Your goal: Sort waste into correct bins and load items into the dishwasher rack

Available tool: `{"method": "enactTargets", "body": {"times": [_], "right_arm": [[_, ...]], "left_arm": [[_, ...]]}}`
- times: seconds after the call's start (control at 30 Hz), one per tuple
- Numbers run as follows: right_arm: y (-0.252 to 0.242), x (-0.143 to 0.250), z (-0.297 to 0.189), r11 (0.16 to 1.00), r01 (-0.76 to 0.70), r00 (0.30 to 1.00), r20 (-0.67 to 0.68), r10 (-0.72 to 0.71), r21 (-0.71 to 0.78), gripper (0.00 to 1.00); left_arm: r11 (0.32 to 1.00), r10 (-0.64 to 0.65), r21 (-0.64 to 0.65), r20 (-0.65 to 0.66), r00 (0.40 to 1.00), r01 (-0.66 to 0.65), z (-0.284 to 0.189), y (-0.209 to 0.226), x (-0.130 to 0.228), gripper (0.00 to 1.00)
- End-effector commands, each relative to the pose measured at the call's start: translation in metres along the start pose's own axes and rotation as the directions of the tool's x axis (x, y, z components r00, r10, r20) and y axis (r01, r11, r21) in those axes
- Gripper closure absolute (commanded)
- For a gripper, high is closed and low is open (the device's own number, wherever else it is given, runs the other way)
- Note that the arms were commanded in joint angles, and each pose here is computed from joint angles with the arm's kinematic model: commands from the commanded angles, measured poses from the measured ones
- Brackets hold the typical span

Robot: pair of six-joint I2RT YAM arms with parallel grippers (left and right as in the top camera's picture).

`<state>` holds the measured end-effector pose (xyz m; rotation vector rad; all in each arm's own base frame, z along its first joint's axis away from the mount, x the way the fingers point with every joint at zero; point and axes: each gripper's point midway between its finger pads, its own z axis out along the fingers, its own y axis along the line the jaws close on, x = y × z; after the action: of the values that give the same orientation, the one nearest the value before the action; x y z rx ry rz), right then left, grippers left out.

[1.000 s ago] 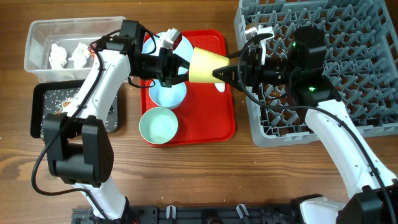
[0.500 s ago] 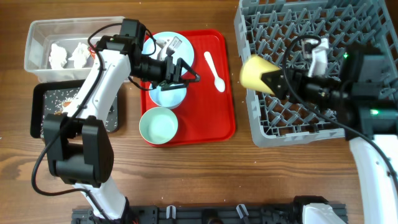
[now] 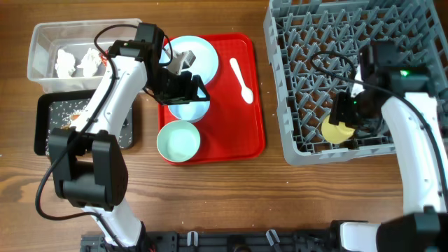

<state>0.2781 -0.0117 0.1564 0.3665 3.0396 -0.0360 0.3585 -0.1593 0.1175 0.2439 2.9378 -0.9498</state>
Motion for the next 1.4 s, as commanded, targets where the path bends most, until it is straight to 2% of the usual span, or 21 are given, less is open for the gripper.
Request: {"method": "enactTargets", "body": {"times": [0.0,0.1,0.17,0.3,0.43,0.6,0.7,0.8,1.0,1.17,1.37], "right_arm": [[-0.007,-0.006,0.015,0.998,-0.023,0.999,-0.028,0.024,0.056,0.55],[-0.002,-0.007,0.031,0.999,-0.022,0.999,-0.041,0.023,0.034,0.45],[0.000,-0.008,0.035,0.999,-0.022,0.999,-0.045,0.023,0.024,0.22],[0.000,-0.008,0.035,0.999,-0.023,0.999,-0.043,0.024,0.023,0.10],[0.012,-0.019,0.023,0.999,-0.022,1.000,-0.007,0.022,-0.044,0.10],[0.035,-0.048,-0.050,0.980,0.081,0.980,0.193,-0.044,-0.184,0.10],[0.047,-0.052,-0.075,0.960,0.139,0.963,0.260,-0.073,-0.243,0.11],[0.056,-0.049,-0.079,0.953,0.179,0.955,0.275,-0.109,-0.245,0.12],[0.107,-0.049,-0.094,0.868,0.317,0.920,0.347,-0.183,-0.382,0.15],[0.134,-0.047,-0.101,0.838,0.374,0.895,0.391,-0.214,-0.398,0.15],[0.168,-0.048,-0.114,0.798,0.434,0.859,0.458,-0.227,-0.418,0.16]], "left_arm": [[0.999,0.034,-0.009,0.030,0.999,-0.033,-0.010,-0.008,-0.003,0.29],[0.999,0.033,-0.008,0.029,0.999,-0.033,-0.010,-0.008,-0.003,0.29],[0.999,0.033,-0.009,0.029,0.999,-0.033,-0.010,-0.008,-0.003,0.28],[0.999,0.033,-0.008,0.029,0.999,-0.033,-0.010,-0.008,-0.003,0.28],[0.999,0.033,-0.008,0.029,0.999,-0.032,-0.010,-0.008,-0.003,0.28],[1.000,0.019,-0.008,0.031,0.999,-0.019,-0.011,-0.008,-0.003,0.29],[1.000,0.017,-0.007,0.050,0.999,-0.017,-0.016,-0.012,-0.005,0.30],[0.996,-0.008,-0.092,0.100,0.995,0.017,-0.032,-0.007,-0.007,0.30],[0.970,-0.014,-0.232,0.255,0.967,0.075,-0.080,-0.008,-0.007,0.31],[0.944,-0.023,-0.300,0.363,0.932,0.140,-0.113,-0.009,-0.003,0.30],[0.925,-0.063,-0.327,0.371,0.926,0.194,-0.119,-0.003,0.005,0.29]]}}
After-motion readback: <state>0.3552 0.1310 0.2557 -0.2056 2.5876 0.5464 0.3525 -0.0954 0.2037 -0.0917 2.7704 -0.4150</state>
